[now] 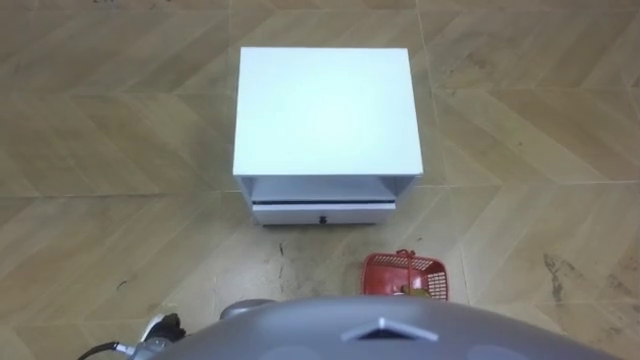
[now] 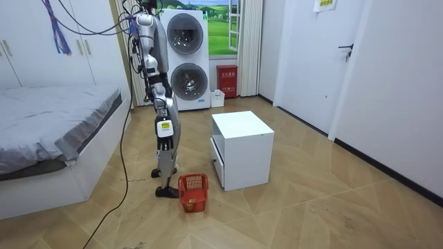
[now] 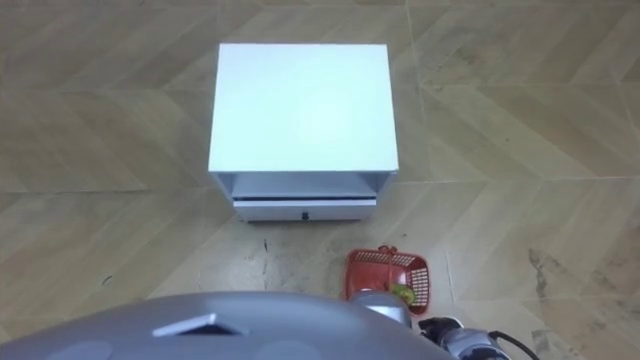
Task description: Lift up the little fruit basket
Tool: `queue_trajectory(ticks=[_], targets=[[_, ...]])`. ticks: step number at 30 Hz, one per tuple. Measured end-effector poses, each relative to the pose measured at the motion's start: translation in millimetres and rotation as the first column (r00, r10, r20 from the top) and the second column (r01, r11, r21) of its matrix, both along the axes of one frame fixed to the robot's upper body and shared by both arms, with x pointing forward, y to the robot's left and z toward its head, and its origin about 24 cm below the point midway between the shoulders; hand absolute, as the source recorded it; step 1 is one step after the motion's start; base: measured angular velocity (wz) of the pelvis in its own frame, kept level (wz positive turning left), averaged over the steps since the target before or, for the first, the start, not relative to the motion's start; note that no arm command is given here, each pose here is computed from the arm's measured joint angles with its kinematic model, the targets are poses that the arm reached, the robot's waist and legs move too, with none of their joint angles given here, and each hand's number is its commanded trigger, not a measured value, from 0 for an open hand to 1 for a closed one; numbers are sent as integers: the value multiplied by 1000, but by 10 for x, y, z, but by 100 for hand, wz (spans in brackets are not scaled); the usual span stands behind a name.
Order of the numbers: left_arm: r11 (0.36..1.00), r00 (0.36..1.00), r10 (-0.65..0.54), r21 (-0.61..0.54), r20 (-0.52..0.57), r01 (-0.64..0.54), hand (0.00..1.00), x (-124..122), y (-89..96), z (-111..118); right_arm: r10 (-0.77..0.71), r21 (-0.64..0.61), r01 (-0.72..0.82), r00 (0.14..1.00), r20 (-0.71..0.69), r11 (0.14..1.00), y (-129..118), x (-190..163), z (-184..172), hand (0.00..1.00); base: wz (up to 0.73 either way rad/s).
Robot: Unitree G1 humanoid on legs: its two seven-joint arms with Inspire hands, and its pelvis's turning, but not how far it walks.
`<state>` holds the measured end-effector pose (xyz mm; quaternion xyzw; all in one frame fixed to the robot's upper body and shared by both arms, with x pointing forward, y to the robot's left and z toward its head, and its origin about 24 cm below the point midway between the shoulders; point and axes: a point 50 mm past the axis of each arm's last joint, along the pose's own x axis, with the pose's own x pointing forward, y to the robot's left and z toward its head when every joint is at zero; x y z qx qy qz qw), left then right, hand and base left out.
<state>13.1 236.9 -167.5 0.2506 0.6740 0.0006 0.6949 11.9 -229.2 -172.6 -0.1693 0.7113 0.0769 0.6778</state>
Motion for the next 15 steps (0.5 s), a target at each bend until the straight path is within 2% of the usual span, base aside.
queue_trajectory(ticks=[8, 10, 13, 15], targets=[[999, 999, -31, -13, 42, 32, 0, 125, -22, 2, -27, -34, 30, 996, 80, 999, -53, 131, 28, 0, 1], [999, 996, -44, -11, 75, 45, 0, 212, 4, 14, -17, -54, 23, 993, 113, 998, -116, 191, 46, 0, -4], [1000, 996, -30, -5, 86, 30, 0, 195, 70, 26, -22, -85, 36, 987, 160, 996, -183, 310, 74, 0, -35], [999, 995, -36, 5, 91, 36, 0, 204, 117, 38, -43, -104, 63, 981, 189, 993, -216, 363, 93, 0, 11]])
